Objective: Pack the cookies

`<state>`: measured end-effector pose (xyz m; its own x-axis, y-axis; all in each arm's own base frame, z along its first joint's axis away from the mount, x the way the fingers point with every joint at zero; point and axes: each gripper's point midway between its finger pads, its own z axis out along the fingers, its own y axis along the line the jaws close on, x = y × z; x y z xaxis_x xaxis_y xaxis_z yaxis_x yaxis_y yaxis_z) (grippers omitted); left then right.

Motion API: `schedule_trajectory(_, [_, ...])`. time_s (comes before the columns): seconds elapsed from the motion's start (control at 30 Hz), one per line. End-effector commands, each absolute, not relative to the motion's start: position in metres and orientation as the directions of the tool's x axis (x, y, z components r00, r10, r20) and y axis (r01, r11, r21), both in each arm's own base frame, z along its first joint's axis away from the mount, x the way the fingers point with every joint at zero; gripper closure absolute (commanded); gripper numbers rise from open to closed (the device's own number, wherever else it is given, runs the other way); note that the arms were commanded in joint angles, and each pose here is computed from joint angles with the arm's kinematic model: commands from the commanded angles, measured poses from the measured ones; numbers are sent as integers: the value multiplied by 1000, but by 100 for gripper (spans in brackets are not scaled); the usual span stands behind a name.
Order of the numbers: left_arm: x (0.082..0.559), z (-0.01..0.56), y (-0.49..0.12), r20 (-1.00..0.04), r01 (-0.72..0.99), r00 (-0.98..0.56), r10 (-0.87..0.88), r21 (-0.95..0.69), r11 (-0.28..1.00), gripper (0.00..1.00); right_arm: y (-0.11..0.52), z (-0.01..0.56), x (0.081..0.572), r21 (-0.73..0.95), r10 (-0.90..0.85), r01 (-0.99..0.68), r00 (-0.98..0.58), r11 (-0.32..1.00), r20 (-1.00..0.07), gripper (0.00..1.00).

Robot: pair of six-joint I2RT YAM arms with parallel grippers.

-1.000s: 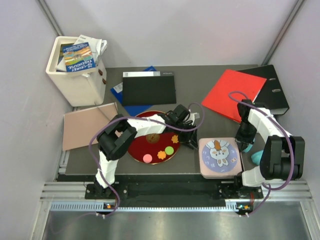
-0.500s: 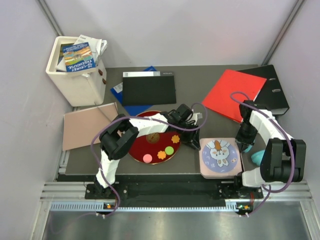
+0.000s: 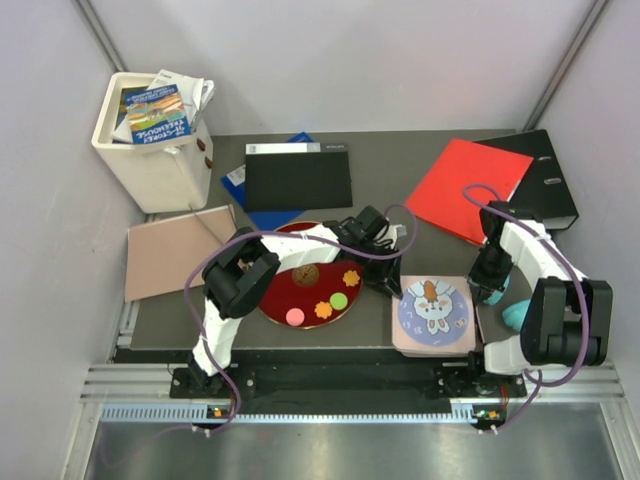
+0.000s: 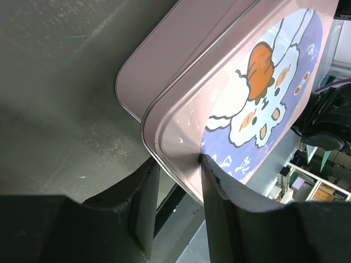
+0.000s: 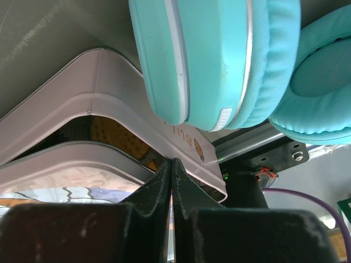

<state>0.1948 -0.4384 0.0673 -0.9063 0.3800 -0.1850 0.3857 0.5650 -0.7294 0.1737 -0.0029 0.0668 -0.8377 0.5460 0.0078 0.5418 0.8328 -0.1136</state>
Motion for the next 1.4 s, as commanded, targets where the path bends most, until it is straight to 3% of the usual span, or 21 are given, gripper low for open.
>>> schedule_trajectory(0.0, [203,79,-460,-246,423,-893,376,-746,515,59,72,50,241,302,600,586,-798,752,55,100])
schedule_trajectory(0.47, [253,97,-438,-261,380,-923,283,-738,558,59,123,58,288,432,537,510,-841,743,69,100])
schedule_trajectory(0.8, [295,104,-415,-282,351,-936,209,-720,599,59,133,82,329,465,497,441,-868,768,3,100])
schedule_trajectory(1.37, [322,126,-399,-323,342,-935,147,-710,615,54,92,112,280,299,408,359,-905,884,-119,100])
